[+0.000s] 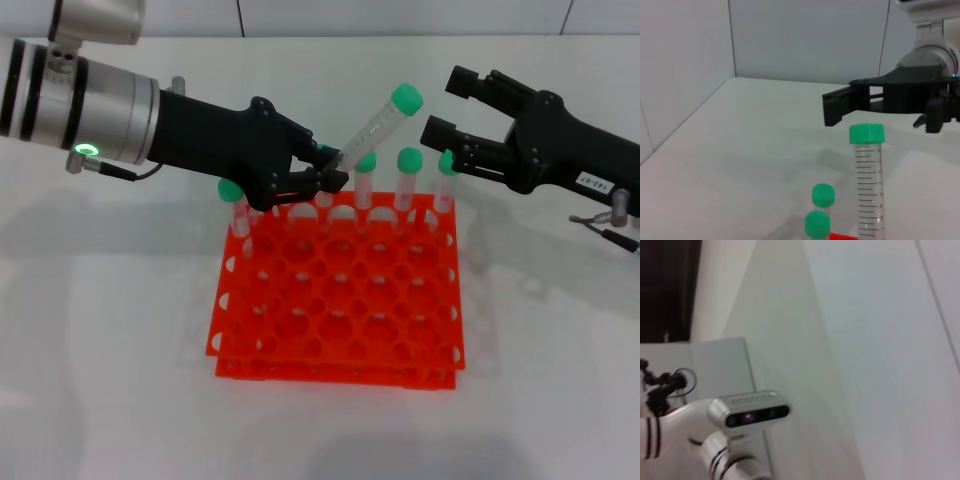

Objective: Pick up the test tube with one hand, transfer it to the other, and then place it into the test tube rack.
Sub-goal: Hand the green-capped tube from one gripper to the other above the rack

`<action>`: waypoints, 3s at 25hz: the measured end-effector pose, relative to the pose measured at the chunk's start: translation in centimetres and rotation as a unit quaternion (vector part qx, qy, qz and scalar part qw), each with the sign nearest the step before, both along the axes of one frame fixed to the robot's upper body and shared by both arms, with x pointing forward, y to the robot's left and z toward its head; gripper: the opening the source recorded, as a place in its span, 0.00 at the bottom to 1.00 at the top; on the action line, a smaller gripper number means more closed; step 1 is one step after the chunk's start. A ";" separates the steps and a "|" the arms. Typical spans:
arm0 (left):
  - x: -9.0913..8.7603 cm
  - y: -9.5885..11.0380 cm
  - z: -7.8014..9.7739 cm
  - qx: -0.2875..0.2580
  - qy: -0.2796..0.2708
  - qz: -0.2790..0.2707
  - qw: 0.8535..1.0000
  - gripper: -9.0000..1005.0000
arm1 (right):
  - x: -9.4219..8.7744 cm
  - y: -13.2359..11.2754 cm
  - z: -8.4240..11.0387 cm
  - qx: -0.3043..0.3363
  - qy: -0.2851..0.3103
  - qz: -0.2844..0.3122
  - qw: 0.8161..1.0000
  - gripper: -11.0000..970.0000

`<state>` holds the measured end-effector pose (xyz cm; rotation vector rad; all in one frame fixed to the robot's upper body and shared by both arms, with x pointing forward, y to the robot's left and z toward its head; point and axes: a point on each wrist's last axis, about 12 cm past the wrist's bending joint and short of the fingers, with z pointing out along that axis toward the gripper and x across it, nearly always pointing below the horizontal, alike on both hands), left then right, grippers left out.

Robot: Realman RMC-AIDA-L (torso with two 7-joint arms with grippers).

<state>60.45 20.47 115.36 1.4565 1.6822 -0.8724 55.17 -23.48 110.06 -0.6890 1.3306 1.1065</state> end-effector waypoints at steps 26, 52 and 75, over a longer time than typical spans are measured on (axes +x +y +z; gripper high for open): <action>0.1 -1.6 -0.3 0.011 -0.013 -0.015 1.000 0.23 | -1.2 2.3 -1.5 0.033 -0.021 -0.032 0.999 0.85; 0.2 -2.2 -0.3 0.013 -0.018 -0.015 1.000 0.24 | -0.9 2.3 -1.6 0.021 -0.024 -0.039 0.999 0.38; 0.4 -1.9 0.7 0.023 0.001 0.004 1.000 0.25 | -0.4 2.2 -1.3 0.022 -0.026 -0.047 0.998 0.27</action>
